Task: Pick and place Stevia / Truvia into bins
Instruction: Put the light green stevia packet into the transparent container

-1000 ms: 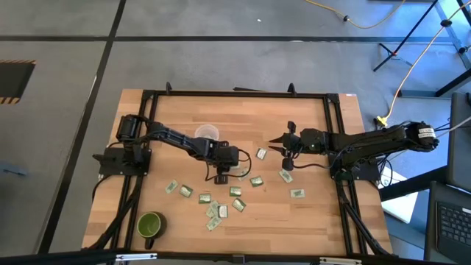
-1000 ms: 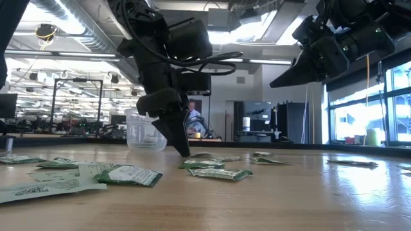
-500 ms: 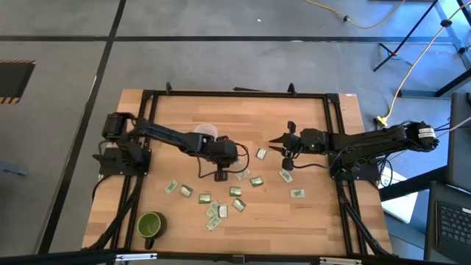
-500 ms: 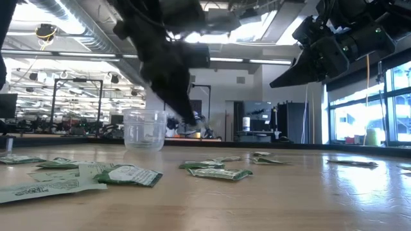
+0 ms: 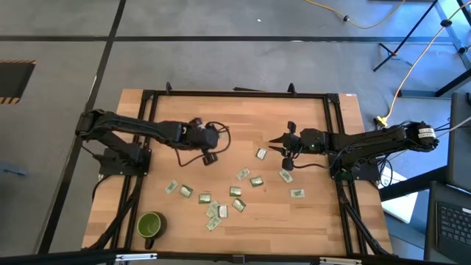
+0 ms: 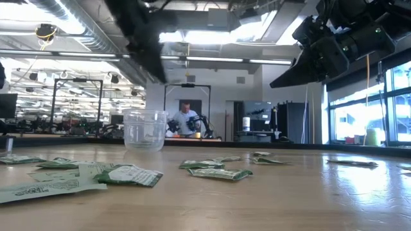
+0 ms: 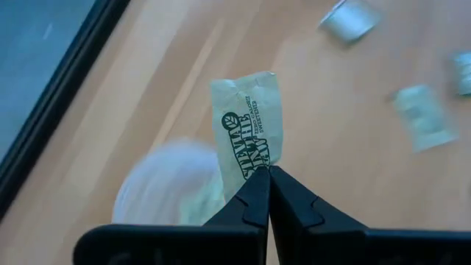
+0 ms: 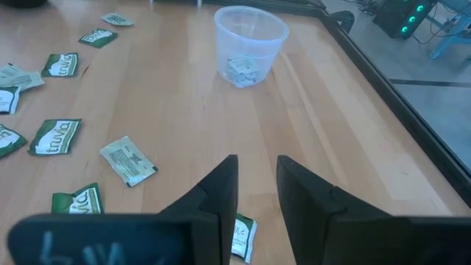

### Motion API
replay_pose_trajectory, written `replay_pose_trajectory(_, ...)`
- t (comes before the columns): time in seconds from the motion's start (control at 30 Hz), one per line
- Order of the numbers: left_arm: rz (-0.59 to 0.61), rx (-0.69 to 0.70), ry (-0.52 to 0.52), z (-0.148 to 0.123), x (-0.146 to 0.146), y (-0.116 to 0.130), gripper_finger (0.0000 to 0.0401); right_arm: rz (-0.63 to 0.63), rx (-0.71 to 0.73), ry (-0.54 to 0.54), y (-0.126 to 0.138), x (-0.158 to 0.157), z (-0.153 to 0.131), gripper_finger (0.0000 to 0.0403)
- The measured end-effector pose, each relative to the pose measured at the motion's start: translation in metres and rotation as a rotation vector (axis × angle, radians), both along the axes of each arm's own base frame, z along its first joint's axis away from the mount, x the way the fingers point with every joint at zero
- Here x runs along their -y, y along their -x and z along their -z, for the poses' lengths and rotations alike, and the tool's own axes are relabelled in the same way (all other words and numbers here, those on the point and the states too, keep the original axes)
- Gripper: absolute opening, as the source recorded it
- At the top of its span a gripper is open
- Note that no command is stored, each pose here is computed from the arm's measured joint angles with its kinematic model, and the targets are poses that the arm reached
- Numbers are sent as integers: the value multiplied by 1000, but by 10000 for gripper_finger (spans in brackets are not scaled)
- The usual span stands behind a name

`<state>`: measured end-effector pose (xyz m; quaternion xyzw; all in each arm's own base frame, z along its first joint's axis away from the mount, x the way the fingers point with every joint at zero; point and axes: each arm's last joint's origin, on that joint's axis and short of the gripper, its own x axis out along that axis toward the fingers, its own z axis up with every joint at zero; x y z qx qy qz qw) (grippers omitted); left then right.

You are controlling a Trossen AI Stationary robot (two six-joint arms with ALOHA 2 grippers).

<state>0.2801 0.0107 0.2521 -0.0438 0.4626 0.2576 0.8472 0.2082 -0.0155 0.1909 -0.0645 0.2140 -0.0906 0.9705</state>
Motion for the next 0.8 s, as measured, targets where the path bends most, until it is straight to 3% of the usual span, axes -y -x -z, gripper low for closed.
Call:
replay_pose_trajectory(0.17,-142,-139,29,15,-9,8,2,0,2,0,0,0,0,99)
replay_pose_trajectory(0.57,-203,-275,116,54,-36,-4,4,19,15,-44,0,0,0,99)
replay_pose_trajectory(0.8,-212,-282,101,56,-40,-4,39,-4,13,-56,0,-1,0,99)
